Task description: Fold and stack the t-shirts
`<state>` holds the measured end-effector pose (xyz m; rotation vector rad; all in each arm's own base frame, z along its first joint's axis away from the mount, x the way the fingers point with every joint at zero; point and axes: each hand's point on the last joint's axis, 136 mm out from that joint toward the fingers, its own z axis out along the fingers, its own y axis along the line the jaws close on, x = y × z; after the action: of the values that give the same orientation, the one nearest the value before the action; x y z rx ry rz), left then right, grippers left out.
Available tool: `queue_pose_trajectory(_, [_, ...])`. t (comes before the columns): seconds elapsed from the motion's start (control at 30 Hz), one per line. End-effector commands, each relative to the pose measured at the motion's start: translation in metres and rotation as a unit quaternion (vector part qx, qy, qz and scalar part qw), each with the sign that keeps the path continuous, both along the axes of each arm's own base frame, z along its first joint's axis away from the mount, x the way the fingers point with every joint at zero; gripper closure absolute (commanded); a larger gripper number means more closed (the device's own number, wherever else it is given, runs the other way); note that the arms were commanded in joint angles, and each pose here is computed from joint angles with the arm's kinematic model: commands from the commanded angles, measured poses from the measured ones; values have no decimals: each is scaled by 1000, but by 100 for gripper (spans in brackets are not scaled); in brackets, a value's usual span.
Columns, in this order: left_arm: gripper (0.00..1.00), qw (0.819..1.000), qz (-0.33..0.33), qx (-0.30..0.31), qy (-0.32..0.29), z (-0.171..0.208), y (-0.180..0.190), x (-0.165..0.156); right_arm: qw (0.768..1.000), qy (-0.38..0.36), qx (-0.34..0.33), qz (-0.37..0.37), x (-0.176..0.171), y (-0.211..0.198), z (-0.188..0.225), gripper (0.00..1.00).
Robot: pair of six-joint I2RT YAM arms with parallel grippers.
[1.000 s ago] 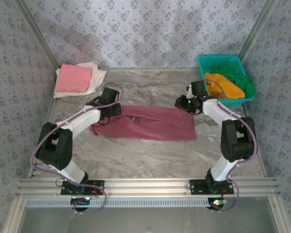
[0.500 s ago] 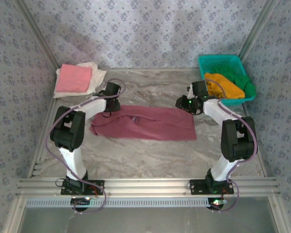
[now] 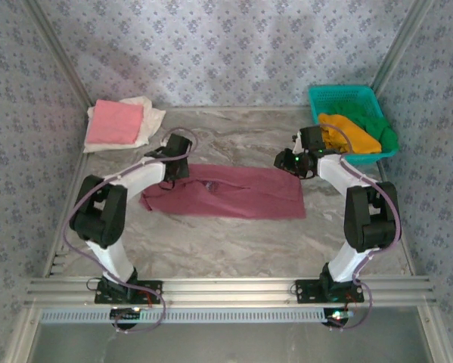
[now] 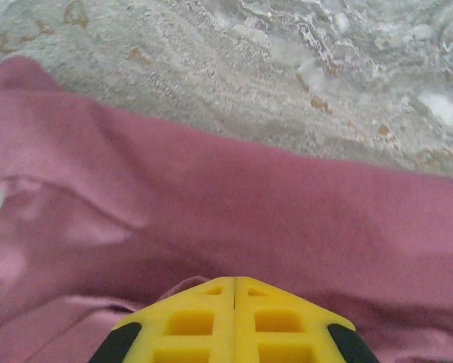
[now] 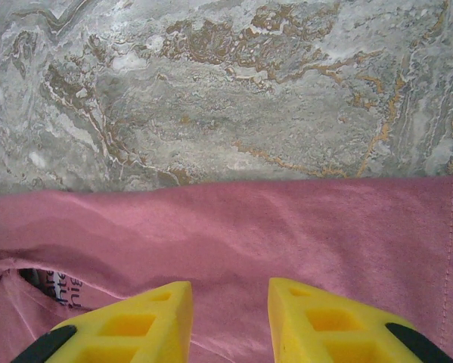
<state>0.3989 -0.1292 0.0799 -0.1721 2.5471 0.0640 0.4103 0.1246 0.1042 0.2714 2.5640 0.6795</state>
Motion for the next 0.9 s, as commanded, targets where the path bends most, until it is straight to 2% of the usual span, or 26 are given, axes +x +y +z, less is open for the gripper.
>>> queue_pose_trajectory(0.0, [100,999,41,7,-32,18,9,-15,1000,-7,5,8,0,1,4,65])
queue_pose_trajectory(0.2, [100,996,73,-3,-53,7,7,-46,1000,-7,9,12,2,3,2,63])
queue_pose_trajectory(0.37, [65,993,93,-10,-72,-3,-8,-74,1000,-2,10,14,2,4,-2,62])
queue_pose_trajectory(0.43, [63,994,74,-19,-80,0,-22,-80,1000,-2,12,15,3,5,-3,62])
queue_pose_trajectory(0.5, [62,995,55,-16,-85,9,-31,-81,1000,-1,13,15,4,6,-3,61])
queue_pose_trajectory(0.63, [66,992,27,-24,-120,48,-34,-70,1000,-2,15,22,6,10,-2,61])
queue_pose_trajectory(0.7, [53,991,13,-41,-123,59,-31,-62,1000,-3,16,25,7,13,-1,61])
queue_pose_trajectory(0.8, [46,993,41,-80,-77,52,-12,-53,999,-5,17,27,7,15,1,61])
queue_pose_trajectory(0.87, [45,994,46,-72,-73,47,-6,-53,999,-6,17,28,6,16,2,61])
